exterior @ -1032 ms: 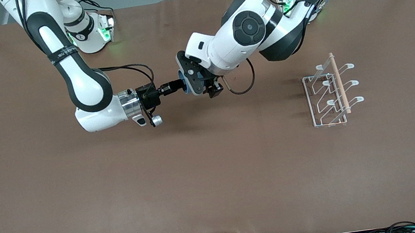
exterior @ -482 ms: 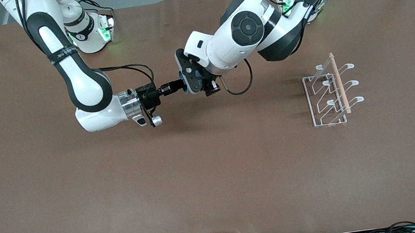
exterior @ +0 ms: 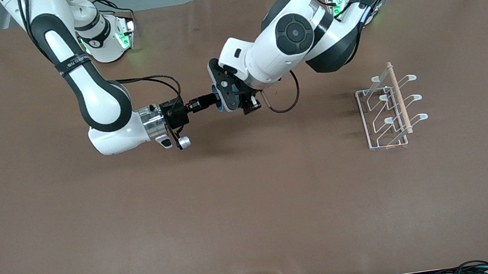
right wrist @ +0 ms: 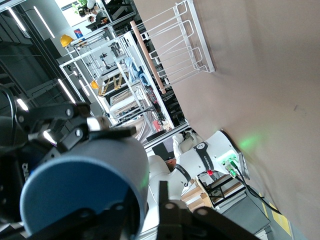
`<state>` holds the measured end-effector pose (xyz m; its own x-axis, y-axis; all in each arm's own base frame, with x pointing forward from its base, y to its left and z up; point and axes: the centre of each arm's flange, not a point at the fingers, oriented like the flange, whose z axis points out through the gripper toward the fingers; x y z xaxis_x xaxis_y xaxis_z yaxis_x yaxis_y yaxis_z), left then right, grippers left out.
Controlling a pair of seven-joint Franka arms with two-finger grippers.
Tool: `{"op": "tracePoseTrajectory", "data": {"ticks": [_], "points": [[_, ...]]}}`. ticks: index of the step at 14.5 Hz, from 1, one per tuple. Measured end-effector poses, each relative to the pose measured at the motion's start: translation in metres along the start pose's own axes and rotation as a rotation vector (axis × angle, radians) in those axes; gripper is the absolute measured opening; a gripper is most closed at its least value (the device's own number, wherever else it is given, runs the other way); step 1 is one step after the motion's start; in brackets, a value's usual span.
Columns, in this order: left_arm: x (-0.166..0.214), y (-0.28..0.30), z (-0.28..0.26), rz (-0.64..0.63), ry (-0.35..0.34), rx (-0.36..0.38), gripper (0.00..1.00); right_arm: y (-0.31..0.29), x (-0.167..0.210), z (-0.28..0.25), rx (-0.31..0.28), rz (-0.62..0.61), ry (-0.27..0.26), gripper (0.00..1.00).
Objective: Hang cup on cup holder
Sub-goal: 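Grasp the blue cup with the left gripper from the right gripper, then carry the cup to the holder with the left gripper while the right gripper retracts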
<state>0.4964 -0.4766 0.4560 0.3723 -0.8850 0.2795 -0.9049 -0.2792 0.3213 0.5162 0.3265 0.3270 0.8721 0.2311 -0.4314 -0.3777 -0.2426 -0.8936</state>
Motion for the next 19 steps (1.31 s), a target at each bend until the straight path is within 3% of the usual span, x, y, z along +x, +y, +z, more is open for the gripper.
{"op": "tracePoseTrajectory", "data": {"ticks": [4, 5, 7, 11, 13, 15, 19], "points": [[-0.012, -0.018, -0.011, -0.022, -0.016, 0.0, 0.77, -0.002, 0.004, -0.022, 0.005, -0.003, 0.033, 0.7], [-0.02, -0.023, -0.016, -0.025, -0.05, 0.001, 0.77, -0.001, 0.007, -0.036, -0.007, -0.004, 0.048, 0.8], [-0.043, -0.035, -0.032, -0.013, -0.172, 0.046, 0.77, -0.002, 0.012, -0.075, -0.099, -0.003, 0.074, 0.99], [-0.078, -0.038, -0.059, 0.059, -0.482, 0.219, 0.77, -0.033, 0.016, -0.171, -0.285, -0.002, 0.185, 1.0], [-0.087, -0.034, -0.064, 0.091, -0.618, 0.293, 0.77, -0.055, 0.012, -0.216, -0.458, 0.028, 0.257, 1.0], [-0.095, -0.032, -0.064, 0.157, -0.758, 0.329, 0.77, -0.077, 0.006, -0.243, -0.67, 0.034, 0.328, 1.0], [-0.114, -0.043, -0.068, 0.188, -0.951, 0.392, 0.77, -0.105, -0.009, -0.289, -1.091, -0.019, 0.44, 1.0]]}}
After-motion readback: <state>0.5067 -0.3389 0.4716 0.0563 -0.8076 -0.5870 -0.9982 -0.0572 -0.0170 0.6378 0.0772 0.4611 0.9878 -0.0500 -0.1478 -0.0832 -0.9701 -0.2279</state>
